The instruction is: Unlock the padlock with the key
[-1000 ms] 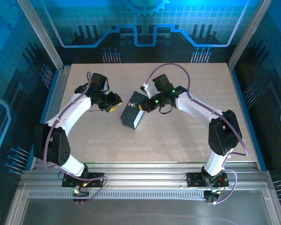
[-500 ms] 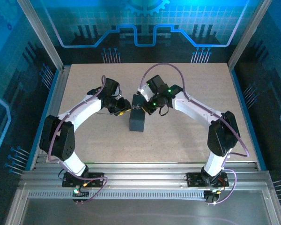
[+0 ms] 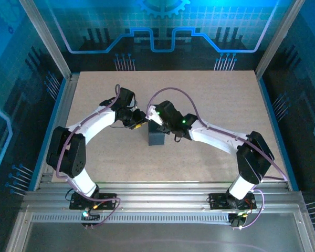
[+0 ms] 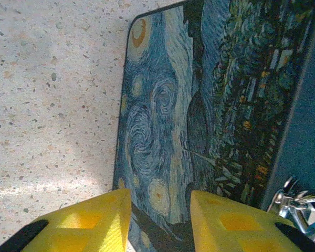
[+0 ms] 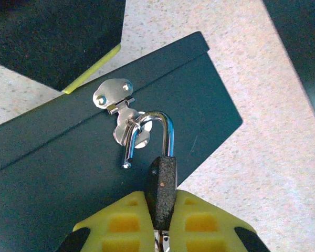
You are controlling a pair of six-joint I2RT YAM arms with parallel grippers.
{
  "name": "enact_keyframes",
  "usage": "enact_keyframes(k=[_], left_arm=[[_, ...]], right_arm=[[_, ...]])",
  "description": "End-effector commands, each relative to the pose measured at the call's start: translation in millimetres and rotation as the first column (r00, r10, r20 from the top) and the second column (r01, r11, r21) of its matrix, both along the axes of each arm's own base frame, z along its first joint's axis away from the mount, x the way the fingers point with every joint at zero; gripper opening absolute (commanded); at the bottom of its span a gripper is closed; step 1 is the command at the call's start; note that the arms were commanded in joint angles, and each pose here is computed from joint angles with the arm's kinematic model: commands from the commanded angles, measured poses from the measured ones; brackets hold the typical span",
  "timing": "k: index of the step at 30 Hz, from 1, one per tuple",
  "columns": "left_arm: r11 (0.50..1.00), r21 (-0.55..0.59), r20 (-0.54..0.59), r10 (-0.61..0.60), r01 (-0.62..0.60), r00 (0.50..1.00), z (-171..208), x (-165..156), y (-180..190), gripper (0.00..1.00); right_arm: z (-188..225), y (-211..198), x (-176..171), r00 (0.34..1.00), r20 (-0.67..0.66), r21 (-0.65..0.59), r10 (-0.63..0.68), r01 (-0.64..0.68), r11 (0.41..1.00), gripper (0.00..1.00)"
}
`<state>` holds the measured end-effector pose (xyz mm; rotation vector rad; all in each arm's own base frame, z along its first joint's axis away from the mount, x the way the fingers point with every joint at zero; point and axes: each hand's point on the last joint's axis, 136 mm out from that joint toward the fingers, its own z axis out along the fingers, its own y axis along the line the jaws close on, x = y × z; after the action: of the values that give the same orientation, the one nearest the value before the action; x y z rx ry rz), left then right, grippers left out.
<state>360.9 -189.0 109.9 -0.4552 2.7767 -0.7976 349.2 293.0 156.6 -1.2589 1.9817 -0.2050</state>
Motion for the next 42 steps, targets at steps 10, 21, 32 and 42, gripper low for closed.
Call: enact_keyframes(k=[10,21,32,42], left_arm=[[1.000,0.000,-0.033,-0.005,0.005,0.999,-12,-2,-9,0.34],[0.998,-0.008,-0.034,0.069,-0.070,0.997,-9,4,10,0.33],[0.996,-0.026,-0.028,0.082,-0.082,0.996,-5,13,9,0.33],[0.996,-0.032,-0.031,0.085,-0.086,0.996,-4,18,7,0.33]], right_arm=[[-46,-20,-6,0.988,-0.030,-0.312,0.148,-0.150,0.938,0.18],[-41,-24,-24,0.977,-0.130,-0.297,0.167,-0.199,0.934,0.33],[15,-14,-35,0.946,-0.249,0.076,0.209,-0.196,0.978,0.38],[58,-26,-24,0.910,-0.376,0.392,0.173,-0.013,0.920,0.41]])
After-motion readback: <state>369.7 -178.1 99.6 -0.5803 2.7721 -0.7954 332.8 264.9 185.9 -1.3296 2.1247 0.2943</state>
